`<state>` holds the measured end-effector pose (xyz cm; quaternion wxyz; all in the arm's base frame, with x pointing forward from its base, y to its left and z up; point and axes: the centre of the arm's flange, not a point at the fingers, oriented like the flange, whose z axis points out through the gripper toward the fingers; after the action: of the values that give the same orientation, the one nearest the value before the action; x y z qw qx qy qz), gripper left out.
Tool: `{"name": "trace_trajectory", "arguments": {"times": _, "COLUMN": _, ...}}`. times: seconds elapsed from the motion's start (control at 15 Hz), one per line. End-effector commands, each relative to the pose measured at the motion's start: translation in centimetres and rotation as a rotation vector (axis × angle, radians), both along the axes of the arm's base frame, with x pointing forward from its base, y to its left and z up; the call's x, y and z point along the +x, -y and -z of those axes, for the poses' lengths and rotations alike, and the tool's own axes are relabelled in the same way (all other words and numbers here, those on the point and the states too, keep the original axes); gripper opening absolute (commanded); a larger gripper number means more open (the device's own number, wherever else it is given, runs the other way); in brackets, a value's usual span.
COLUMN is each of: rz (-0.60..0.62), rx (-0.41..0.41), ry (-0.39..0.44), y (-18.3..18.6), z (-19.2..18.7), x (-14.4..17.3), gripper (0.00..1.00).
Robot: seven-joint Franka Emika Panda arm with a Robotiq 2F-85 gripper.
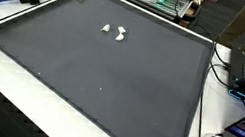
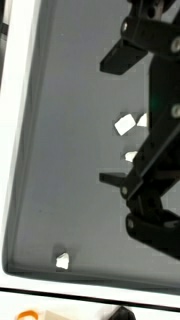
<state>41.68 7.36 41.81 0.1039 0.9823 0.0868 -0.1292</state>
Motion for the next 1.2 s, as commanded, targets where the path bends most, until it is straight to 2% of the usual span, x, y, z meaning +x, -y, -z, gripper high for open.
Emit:
{"name": "trace_trajectory", "arguments": {"times": 0.0, "rz": -0.063, "rx": -0.014, "ry": -0.079, "y": -0.3, "z": 0.0, "x": 0.5, "gripper": 1.00}}
{"name": "trace_trajectory", "arguments": {"times": 0.13, "rz": -0.001, "rx": 0.044, "ry": -0.065, "y": 0.1, "z": 0.2, "x": 1.8, "gripper": 1.00}}
{"name": "trace_trajectory", "arguments": {"times": 0.2, "rz": -0.025, "rx": 0.009, "ry": -0.045, "y": -0.3, "z": 0.0, "x": 0.4, "gripper": 1.00}}
{"name": "trace_trajectory", "arguments": {"times": 0.47, "rz": -0.006, "rx": 0.021, "ry": -0.040, "y": -0.3, "z": 0.6, "x": 1.9, "gripper": 1.00}}
{"name": "trace_trajectory", "arguments": {"times": 0.87, "rz": 0.036, "rx": 0.114, "ry": 0.078, "y": -2.6, "z": 1.0, "x": 5.6, "gripper": 1.00}}
{"name": "trace_trajectory", "arguments": {"times": 1.13, "rz": 0.061, "rx": 0.090, "ry": 0.124, "y": -3.7, "z": 2.1, "x": 7.7, "gripper": 1.00}}
